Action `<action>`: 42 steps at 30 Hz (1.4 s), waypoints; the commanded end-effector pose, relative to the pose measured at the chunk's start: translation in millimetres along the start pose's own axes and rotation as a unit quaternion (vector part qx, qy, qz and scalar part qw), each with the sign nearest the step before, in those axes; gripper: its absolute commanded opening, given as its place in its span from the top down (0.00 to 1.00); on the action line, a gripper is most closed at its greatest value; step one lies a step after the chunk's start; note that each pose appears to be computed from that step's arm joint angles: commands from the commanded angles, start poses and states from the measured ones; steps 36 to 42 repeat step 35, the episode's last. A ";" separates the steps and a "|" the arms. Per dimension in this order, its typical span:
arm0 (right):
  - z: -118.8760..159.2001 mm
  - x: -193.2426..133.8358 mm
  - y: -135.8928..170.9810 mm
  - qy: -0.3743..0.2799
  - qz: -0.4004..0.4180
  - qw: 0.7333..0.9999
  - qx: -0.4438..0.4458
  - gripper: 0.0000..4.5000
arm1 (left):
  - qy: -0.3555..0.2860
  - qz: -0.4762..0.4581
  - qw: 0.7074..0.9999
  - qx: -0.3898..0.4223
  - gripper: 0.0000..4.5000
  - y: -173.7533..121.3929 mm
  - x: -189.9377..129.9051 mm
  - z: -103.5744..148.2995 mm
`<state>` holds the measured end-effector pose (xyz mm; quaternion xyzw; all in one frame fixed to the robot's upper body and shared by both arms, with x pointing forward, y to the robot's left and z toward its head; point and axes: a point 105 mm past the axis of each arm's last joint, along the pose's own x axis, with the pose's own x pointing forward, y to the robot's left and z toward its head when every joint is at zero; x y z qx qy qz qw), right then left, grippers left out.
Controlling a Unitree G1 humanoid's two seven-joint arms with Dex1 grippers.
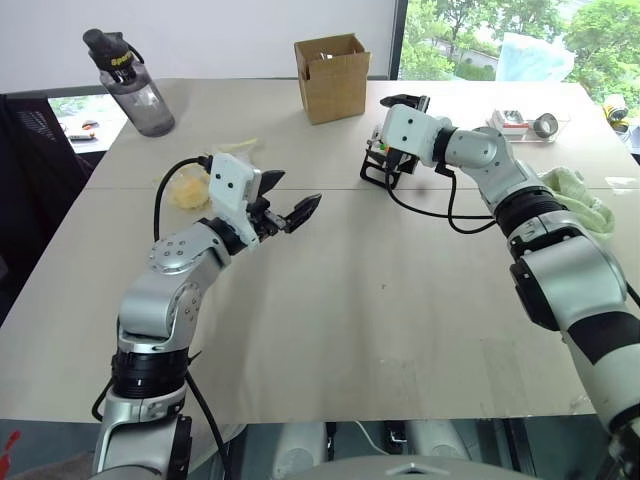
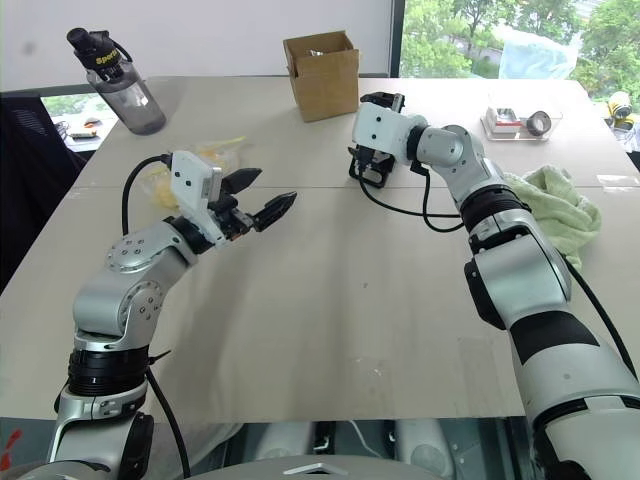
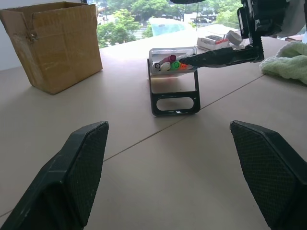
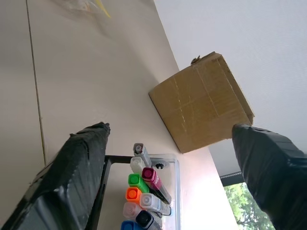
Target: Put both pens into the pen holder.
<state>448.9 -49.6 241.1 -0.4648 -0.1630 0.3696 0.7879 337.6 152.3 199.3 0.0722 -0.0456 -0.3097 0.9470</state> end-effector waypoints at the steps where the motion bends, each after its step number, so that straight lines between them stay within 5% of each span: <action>1: 18.8 -4.4 -25.4 -0.034 -0.034 0.999 -0.009 0.01 | -0.018 0.003 1.000 0.011 0.06 1.8 -1.2 9.3; 8: 10.8 -32.4 -12.8 -0.101 -0.007 0.991 0.092 0.01 | -0.017 0.011 1.000 0.011 0.06 5.8 -6.7 6.9; 12: 1.5 -74.1 7.2 -0.138 0.007 0.961 0.238 0.01 | -0.033 0.013 0.999 -0.015 0.06 4.1 -8.1 3.3; 19: -27.0 -158.3 88.4 -0.037 0.012 0.920 0.390 0.01 | 0.017 -0.043 0.997 -0.060 0.06 -33.0 -27.8 -41.0; 27: -41.1 -241.8 161.9 0.076 -0.041 0.890 0.448 0.01 | 0.090 -0.075 0.991 -0.066 0.06 -63.8 -60.8 -88.6; 32: -38.3 -274.0 183.0 0.107 -0.076 0.874 0.469 0.01 | 0.109 -0.090 0.988 -0.064 0.06 -68.7 -67.6 -99.6; 42: -37.3 -279.0 186.4 0.115 -0.084 0.872 0.468 0.01 | 0.111 -0.109 0.986 -0.064 0.06 -73.1 -69.3 -99.9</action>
